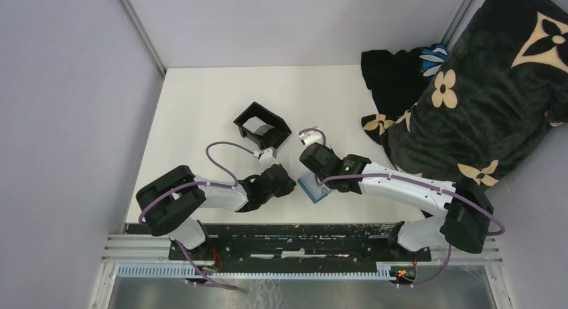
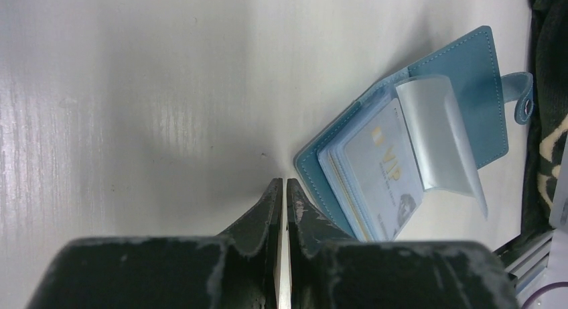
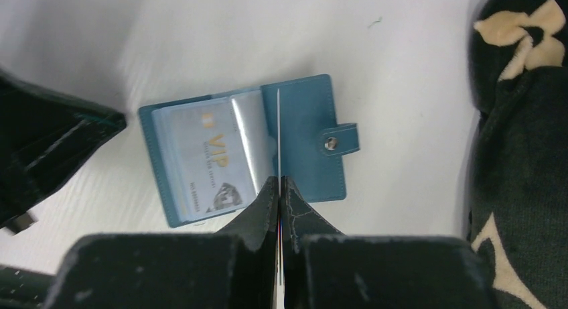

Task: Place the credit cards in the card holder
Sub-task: Adjust the card holder at the center of the board.

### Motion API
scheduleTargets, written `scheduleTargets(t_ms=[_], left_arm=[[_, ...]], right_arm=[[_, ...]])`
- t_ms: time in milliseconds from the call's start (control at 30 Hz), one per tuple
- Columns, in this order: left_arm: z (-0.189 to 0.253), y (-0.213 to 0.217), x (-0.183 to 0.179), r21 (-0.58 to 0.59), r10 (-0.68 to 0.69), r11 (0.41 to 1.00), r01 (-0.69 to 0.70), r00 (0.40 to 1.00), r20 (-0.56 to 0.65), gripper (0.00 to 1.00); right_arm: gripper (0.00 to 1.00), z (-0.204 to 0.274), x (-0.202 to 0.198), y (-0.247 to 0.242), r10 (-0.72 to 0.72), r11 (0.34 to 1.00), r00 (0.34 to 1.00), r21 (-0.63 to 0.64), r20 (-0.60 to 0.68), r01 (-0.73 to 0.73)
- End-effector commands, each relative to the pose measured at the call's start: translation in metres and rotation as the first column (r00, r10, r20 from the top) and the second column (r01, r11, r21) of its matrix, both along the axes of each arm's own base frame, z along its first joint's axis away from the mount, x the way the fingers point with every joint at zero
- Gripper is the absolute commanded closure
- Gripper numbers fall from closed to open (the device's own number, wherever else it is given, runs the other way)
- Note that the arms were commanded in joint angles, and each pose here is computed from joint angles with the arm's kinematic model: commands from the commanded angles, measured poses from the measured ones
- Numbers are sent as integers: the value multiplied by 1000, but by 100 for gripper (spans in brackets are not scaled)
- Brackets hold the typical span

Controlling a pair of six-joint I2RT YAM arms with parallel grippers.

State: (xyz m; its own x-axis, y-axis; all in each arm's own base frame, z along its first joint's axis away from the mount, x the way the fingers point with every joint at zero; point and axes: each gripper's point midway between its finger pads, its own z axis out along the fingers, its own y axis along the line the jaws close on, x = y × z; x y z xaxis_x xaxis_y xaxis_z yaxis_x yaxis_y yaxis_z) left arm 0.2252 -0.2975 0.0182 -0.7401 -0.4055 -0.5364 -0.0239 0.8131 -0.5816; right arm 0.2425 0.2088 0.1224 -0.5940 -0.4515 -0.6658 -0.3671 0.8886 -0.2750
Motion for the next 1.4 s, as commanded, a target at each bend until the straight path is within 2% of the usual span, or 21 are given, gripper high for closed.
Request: scheduleTargets(t_ms=[0, 633, 1367], left_arm=[[7, -5, 2, -5, -33, 999, 33, 999, 43, 89], [18, -18, -2, -96, -41, 994, 45, 998, 52, 87], [0, -22, 0, -59, -28, 998, 29, 999, 18, 87]], right_arm=[[99, 19, -10, 30, 52, 996, 998, 71, 19, -53], [99, -31, -53, 70, 120, 986, 989, 123, -86, -109], [99, -66, -59, 66, 104, 991, 987, 93, -124, -93]])
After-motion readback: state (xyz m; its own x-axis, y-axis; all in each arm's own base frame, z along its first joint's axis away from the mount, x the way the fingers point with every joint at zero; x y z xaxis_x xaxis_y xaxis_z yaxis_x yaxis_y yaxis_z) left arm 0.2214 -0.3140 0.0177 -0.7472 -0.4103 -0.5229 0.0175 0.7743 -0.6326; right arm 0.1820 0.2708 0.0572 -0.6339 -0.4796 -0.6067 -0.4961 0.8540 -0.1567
